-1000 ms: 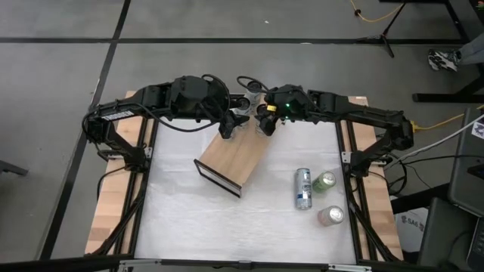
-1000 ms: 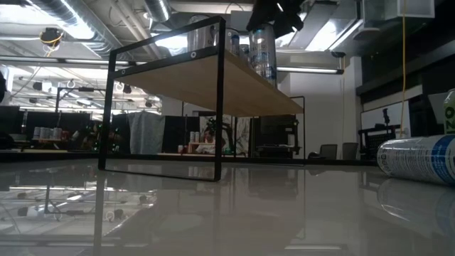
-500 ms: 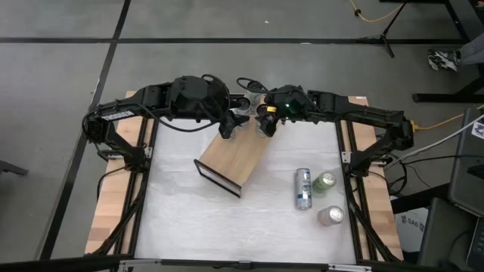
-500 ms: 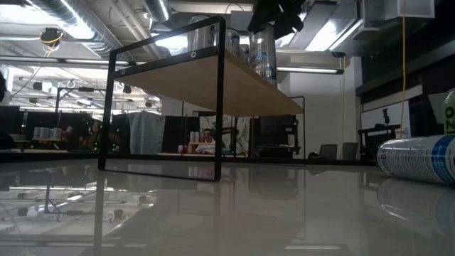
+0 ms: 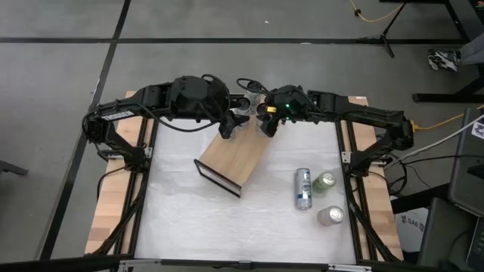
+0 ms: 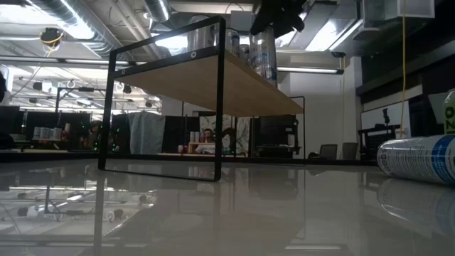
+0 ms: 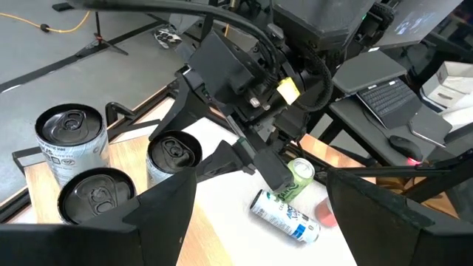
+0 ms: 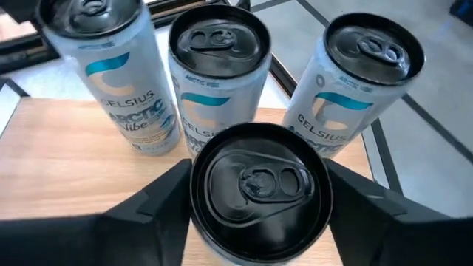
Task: Place canned beverage on shelf
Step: Adjust the soda can on the shelf
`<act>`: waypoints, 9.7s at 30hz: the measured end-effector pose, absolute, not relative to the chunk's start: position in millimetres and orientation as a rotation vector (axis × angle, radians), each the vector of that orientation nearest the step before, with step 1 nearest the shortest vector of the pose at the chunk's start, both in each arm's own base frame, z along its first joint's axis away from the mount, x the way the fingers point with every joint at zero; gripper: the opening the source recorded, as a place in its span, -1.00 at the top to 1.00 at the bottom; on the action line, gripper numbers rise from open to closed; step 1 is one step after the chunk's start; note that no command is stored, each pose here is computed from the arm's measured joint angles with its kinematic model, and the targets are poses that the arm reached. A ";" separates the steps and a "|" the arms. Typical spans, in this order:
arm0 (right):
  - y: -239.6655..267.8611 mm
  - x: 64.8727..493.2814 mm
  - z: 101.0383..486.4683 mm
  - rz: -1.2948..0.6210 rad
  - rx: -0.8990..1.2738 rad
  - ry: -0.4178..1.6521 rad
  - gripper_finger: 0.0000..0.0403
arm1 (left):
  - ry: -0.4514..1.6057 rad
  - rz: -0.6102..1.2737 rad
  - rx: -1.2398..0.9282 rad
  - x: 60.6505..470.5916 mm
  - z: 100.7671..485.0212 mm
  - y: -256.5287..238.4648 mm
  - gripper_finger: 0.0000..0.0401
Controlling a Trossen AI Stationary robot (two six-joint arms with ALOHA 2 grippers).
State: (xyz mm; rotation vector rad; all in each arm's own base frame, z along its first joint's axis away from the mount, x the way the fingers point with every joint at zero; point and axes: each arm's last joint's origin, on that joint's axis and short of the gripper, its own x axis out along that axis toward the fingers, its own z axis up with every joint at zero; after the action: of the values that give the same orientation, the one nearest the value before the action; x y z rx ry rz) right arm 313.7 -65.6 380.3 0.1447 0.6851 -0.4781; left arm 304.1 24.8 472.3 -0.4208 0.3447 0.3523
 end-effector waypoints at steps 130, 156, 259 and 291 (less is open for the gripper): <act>-121.5 249.8 422.9 0.002 -0.041 0.504 -0.72 | 0.345 0.352 -0.420 304.1 472.3 24.8 -0.49; -41.2 242.5 370.0 -0.535 0.195 0.778 -0.72 | 0.357 0.343 -0.370 304.0 471.9 24.8 -0.49; -35.7 316.0 315.7 -0.828 0.114 0.432 -0.84 | 0.397 0.351 -0.366 302.3 468.4 24.8 -0.49; -66.3 288.2 334.8 -0.637 0.100 0.512 -0.22 | 0.397 0.353 -0.365 302.3 468.4 24.7 -0.49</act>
State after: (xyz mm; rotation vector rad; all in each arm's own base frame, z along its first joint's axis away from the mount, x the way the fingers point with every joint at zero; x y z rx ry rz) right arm 288.2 -66.3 334.8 0.0996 0.5117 -0.6367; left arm 302.3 24.7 468.4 -0.3648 0.3966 0.3535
